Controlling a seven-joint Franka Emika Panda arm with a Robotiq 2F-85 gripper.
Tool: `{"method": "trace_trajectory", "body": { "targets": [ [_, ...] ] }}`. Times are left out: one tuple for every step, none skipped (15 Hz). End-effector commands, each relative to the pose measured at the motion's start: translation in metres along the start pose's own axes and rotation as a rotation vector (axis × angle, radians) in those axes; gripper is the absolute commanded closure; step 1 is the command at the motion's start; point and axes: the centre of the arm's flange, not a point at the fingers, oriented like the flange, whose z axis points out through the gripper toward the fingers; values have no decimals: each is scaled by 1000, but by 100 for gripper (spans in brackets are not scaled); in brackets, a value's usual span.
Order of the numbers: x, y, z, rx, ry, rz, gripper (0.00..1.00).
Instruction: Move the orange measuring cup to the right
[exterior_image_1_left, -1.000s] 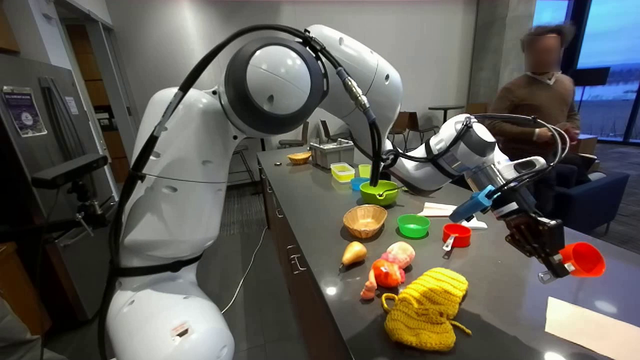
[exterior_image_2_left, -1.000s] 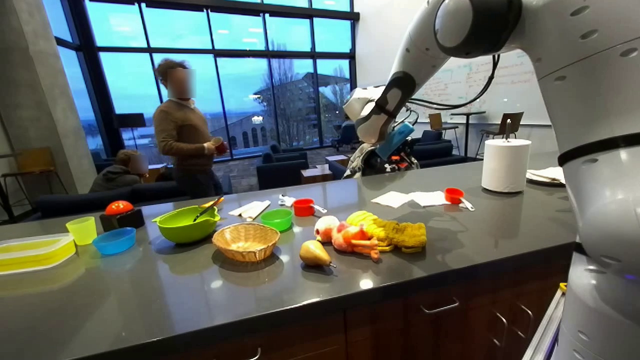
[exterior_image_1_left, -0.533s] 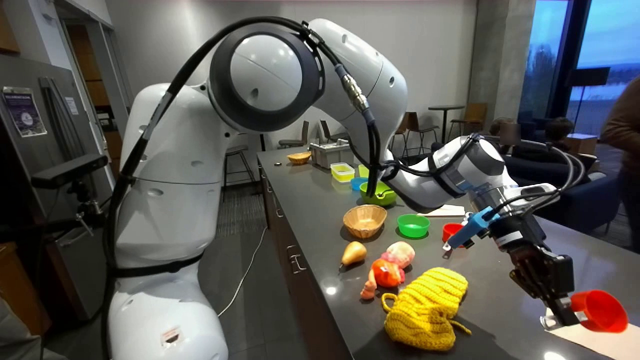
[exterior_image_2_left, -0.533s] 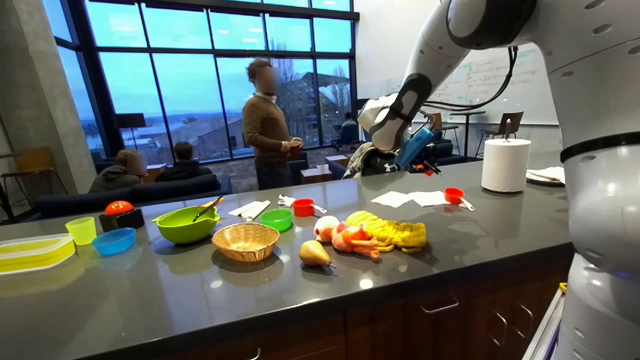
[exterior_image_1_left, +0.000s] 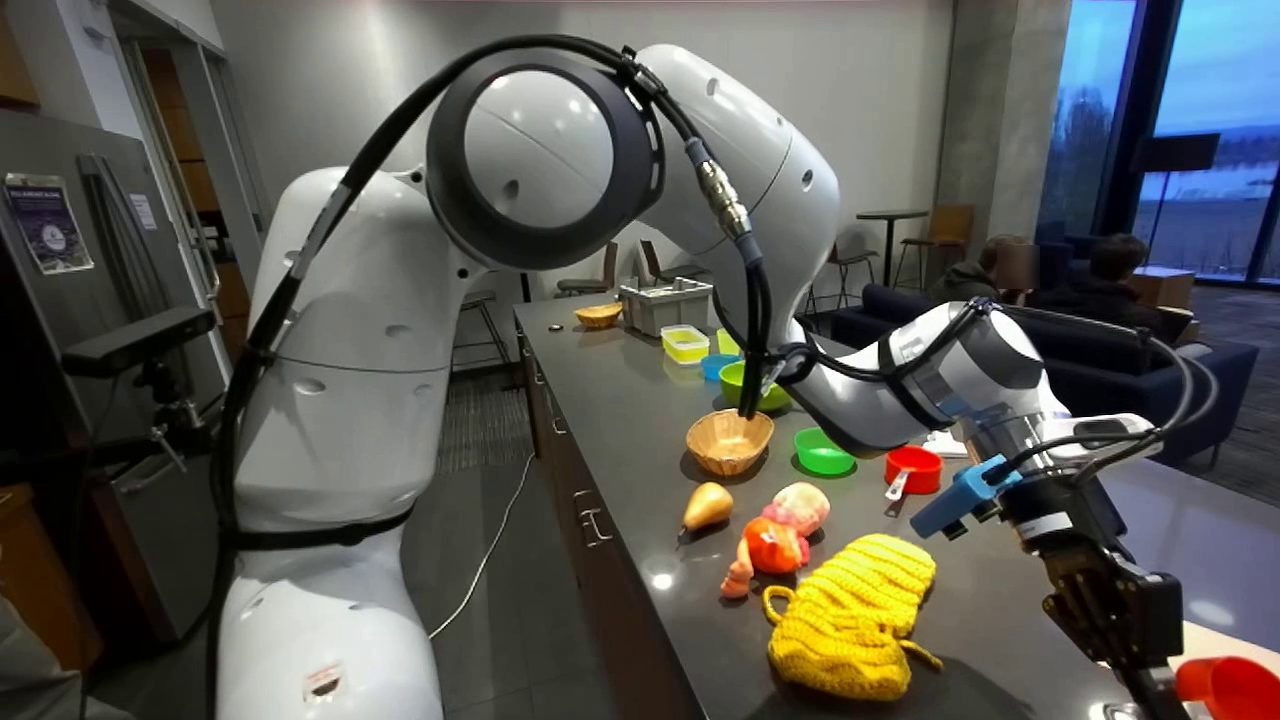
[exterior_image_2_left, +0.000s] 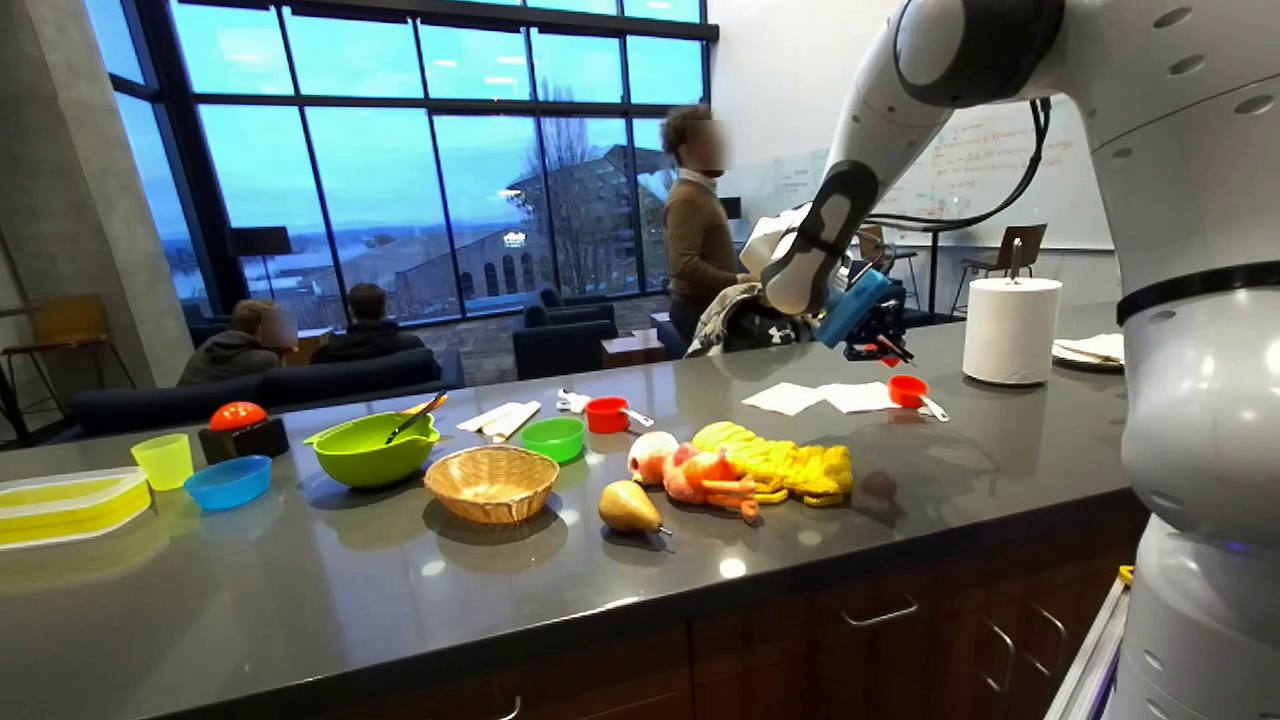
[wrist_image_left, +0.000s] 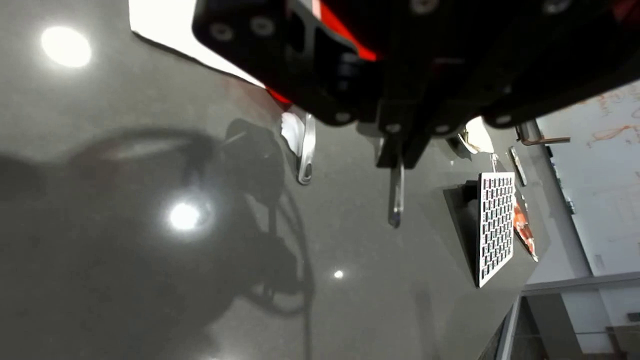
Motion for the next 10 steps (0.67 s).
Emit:
{"method": "trace_trajectory", "body": {
  "targets": [
    [5, -1, 8, -21, 1, 17, 99],
    [6, -1, 11, -23, -3, 20, 99],
    [7, -1, 13, -27, -6, 25, 99],
    [8, 0, 16, -36, -8, 28, 99],
    [11, 1, 19, -41, -11, 33, 99],
    [14, 2, 21, -46, -12, 39, 99],
    [18, 3, 23, -47, -11, 44, 99],
    [21, 3, 25, -49, -10, 49, 99],
    [26, 4, 27, -48, -10, 56, 99],
    [31, 5, 28, -46, -11, 64, 99]
  ]
}}
